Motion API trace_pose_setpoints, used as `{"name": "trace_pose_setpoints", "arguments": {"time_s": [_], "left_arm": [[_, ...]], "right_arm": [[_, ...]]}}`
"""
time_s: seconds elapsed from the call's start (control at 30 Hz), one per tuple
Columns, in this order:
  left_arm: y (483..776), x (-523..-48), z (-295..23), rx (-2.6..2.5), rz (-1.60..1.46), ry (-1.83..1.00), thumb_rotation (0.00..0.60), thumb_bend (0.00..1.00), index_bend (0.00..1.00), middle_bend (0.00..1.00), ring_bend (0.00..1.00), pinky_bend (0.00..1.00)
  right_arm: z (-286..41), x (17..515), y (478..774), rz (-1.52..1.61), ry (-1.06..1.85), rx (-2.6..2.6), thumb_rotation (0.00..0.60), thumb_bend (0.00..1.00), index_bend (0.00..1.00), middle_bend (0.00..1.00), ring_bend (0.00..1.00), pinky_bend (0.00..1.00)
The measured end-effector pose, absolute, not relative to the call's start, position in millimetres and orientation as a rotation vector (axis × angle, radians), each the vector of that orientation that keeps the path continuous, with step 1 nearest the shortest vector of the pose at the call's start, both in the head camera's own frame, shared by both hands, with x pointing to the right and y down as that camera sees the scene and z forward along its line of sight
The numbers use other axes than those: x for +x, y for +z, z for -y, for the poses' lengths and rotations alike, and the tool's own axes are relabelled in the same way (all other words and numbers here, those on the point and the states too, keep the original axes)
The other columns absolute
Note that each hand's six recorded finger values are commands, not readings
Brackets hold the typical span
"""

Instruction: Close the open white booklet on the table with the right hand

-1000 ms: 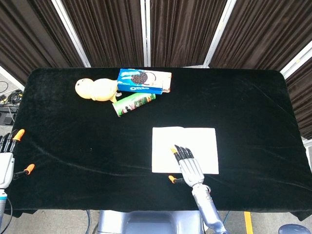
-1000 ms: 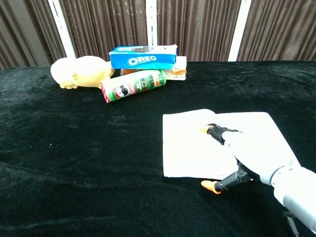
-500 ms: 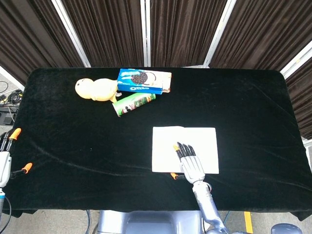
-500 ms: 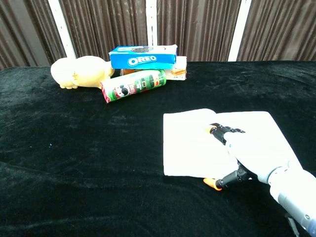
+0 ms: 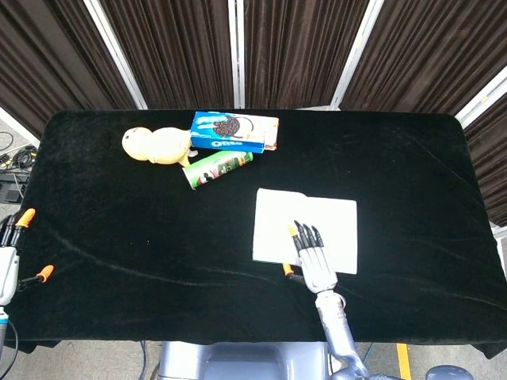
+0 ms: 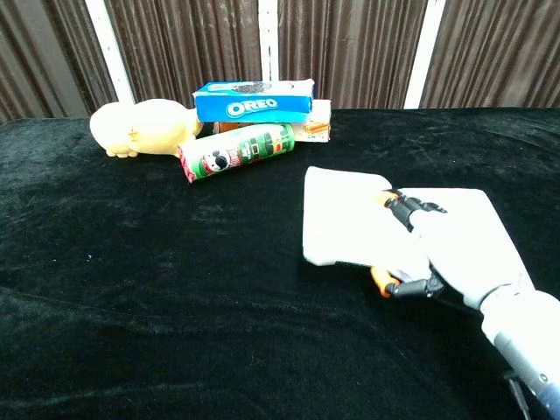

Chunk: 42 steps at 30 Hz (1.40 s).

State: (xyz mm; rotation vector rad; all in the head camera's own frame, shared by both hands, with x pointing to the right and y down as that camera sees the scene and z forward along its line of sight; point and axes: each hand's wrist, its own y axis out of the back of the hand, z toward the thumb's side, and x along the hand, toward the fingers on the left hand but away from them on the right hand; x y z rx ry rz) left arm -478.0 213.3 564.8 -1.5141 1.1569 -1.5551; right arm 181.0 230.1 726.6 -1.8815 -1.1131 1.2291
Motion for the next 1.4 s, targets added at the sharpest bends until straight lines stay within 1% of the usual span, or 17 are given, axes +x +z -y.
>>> {"name": "trace_pose_setpoints", "arguments": {"time_s": [0.17,0.37,0.6,0.67,0.93,1.1,1.4], "left_arm": [[565.1,-476.2,-214.2,-1.518,-1.151,-1.553,0.6,0.19,0.0,0.0,0.0,0.0],[565.1,-475.0,-214.7,-1.519,-1.149,-1.55,0.6,0.19,0.0,0.0,0.0,0.0],[565.4,-473.6,-215.4,-1.517,-1.142,-1.548,0.6,0.19,0.0,0.0,0.0,0.0],[565.2,-472.3,-215.8,-1.518,-1.14,-1.545,0.6,0.19,0.0,0.0,0.0,0.0],[564.4,-468.6,-217.3,-1.516,-1.129,-1.535,0.6,0.19,0.0,0.0,0.0,0.0],[565.0,-467.0,-218.0,-1.518,-1.122,-1.534,0.6,0.19,0.0,0.0,0.0,0.0],[565.5,-465.9,-217.1,-1.52,-1.116,-1.529,0.6,0.19,0.0,0.0,0.0,0.0]], "right_arm": [[-226.7,185.6,726.1,1.172,1.216,-1.86,0.6,0.38,0.0,0.0,0.0,0.0],[-221.2,200.3,725.3,1.292,1.234,-1.815,0.6,0.42,0.0,0.0,0.0,0.0],[-217.7,222.8,710.8,1.438,1.257,-1.674,0.6,0.44,0.0,0.0,0.0,0.0],[-218.6,228.0,708.0,1.457,1.275,-1.648,0.6,0.42,0.0,0.0,0.0,0.0],[-222.4,250.8,692.5,1.511,1.319,-1.581,0.6,0.27,0.0,0.0,0.0,0.0],[-222.7,263.1,686.0,1.522,1.333,-1.534,0.6,0.21,0.0,0.0,0.0,0.0],[-221.6,272.1,679.9,1.506,1.325,-1.542,0.6,0.19,0.0,0.0,0.0,0.0]]}}
